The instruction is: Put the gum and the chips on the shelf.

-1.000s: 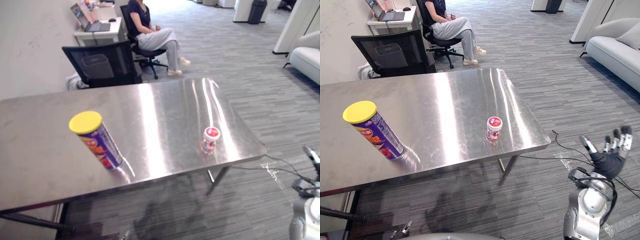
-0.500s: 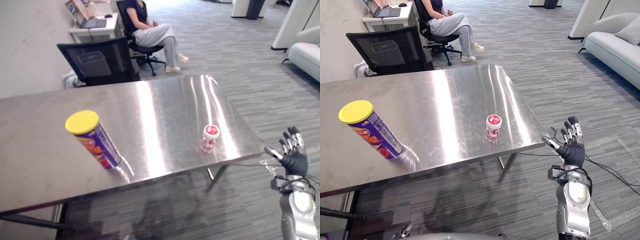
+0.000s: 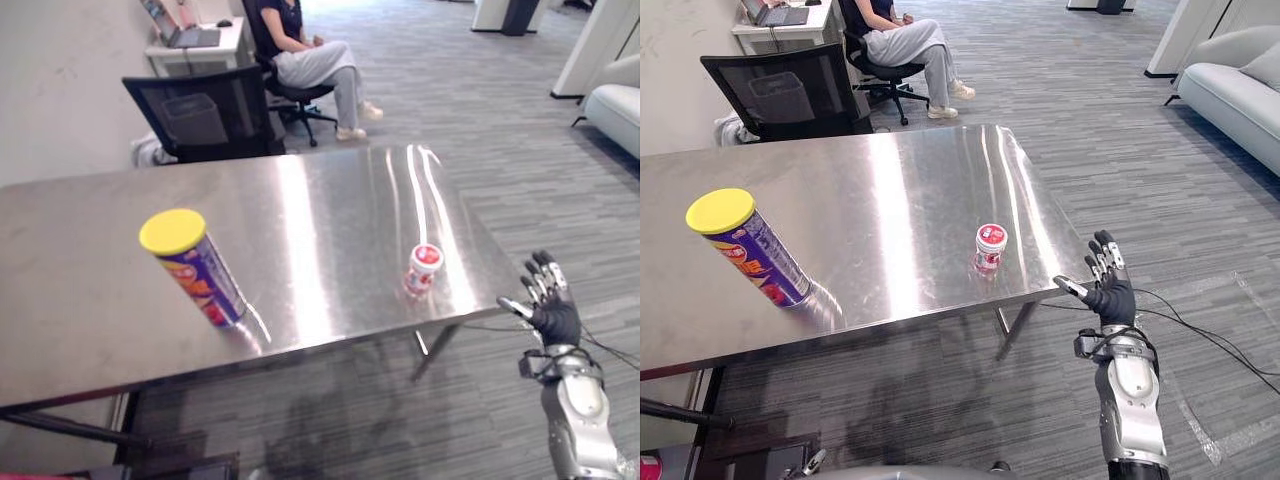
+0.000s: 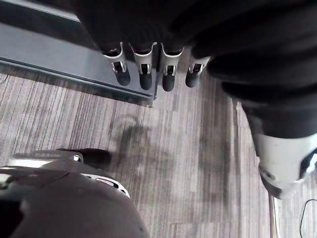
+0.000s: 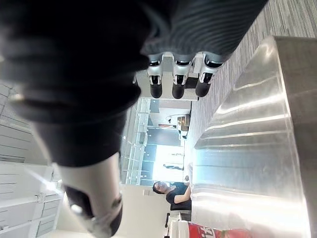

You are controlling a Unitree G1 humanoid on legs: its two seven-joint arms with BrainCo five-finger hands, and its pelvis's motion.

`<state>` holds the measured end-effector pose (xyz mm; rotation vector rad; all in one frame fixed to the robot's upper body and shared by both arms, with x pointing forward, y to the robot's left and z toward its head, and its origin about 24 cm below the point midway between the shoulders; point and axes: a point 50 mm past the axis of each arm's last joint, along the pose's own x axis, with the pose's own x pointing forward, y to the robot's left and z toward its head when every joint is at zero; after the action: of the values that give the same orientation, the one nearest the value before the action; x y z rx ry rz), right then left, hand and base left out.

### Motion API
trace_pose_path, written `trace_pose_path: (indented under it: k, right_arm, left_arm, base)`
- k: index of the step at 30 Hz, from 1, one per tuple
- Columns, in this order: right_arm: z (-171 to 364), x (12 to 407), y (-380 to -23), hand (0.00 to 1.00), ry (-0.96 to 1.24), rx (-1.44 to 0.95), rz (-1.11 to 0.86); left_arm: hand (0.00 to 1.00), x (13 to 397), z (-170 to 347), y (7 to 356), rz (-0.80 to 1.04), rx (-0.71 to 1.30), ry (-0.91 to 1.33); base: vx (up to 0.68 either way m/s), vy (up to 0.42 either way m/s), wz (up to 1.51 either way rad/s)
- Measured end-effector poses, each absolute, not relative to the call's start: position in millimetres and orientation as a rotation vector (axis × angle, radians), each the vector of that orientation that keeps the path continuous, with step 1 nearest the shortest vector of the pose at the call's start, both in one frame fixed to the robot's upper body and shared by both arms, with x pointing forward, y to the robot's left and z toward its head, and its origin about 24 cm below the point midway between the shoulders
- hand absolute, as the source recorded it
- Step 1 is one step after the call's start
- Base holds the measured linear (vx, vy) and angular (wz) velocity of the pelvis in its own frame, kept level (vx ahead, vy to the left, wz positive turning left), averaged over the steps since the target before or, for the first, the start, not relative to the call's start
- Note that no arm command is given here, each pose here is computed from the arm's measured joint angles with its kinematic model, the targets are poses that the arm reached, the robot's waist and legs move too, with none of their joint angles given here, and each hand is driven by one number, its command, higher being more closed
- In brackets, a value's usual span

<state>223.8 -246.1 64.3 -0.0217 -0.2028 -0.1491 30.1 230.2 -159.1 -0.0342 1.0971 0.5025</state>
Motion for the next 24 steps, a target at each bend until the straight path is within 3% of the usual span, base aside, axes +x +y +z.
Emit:
trace_pose_path:
  k: [24]
  right_arm:
    - [61.2, 251.1, -228.8, 0.0, -0.19, 0.013, -0.101]
  left_arm:
    - [0.0, 38.3, -158.5, 229.3, 0.433, 0.03, 1.099]
  base:
    - [0.01, -0.002, 0.04]
